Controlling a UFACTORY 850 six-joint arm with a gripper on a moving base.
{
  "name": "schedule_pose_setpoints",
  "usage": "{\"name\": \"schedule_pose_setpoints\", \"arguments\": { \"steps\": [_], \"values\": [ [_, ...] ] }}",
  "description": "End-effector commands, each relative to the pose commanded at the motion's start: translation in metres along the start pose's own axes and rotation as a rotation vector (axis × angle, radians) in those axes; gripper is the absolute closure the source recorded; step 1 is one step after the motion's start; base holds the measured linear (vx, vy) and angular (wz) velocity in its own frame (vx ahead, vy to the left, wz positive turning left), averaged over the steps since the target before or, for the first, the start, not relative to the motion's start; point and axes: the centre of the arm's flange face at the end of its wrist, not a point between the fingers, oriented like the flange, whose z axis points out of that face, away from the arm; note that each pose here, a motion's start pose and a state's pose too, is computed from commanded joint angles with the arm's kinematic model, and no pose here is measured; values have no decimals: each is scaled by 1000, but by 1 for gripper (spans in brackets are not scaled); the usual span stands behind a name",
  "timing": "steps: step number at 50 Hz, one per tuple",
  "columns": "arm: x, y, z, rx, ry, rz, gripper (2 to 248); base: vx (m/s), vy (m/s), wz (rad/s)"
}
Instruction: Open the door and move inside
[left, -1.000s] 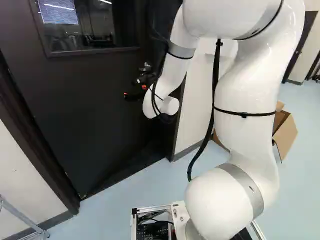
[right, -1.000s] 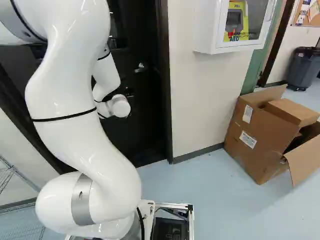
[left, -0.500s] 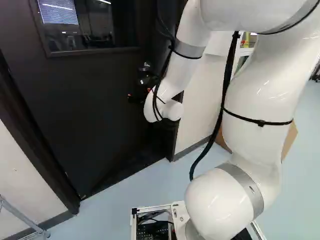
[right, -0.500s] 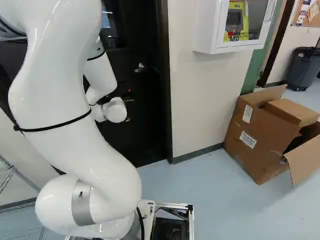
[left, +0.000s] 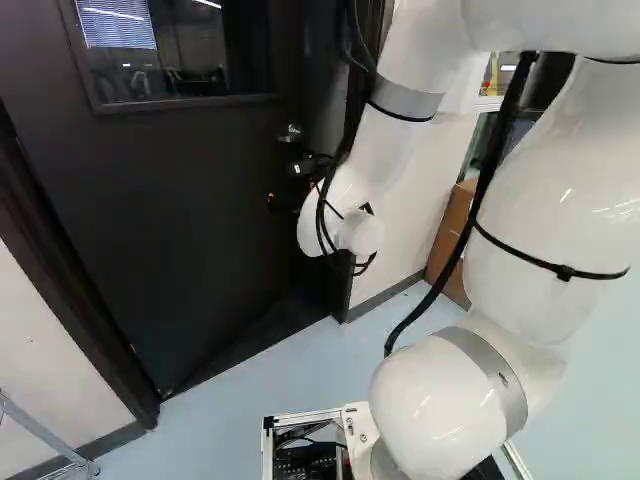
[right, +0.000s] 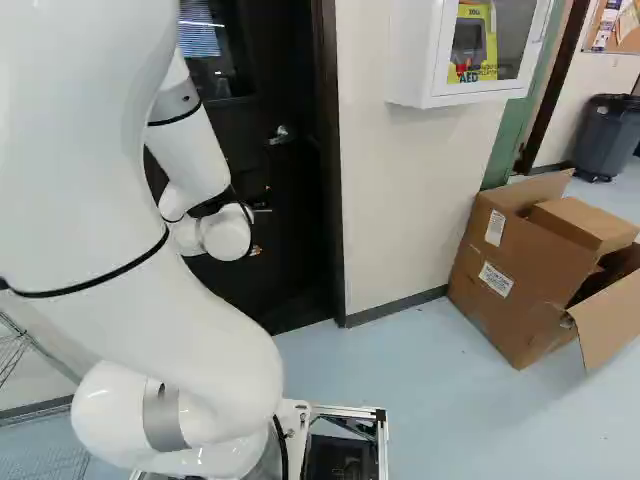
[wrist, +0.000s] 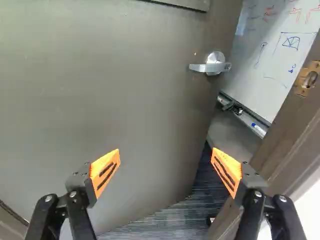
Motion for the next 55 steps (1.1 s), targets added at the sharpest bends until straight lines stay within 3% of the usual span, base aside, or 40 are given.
{"name": "schedule_pose_setpoints", "arguments": {
  "steps": [29,55],
  "values": [
    [-13,2,-61,-26,2,4,3,0,0,0],
    [-15,2,-67,-28,4,4,3,0,-1,-2]
  ]
}}
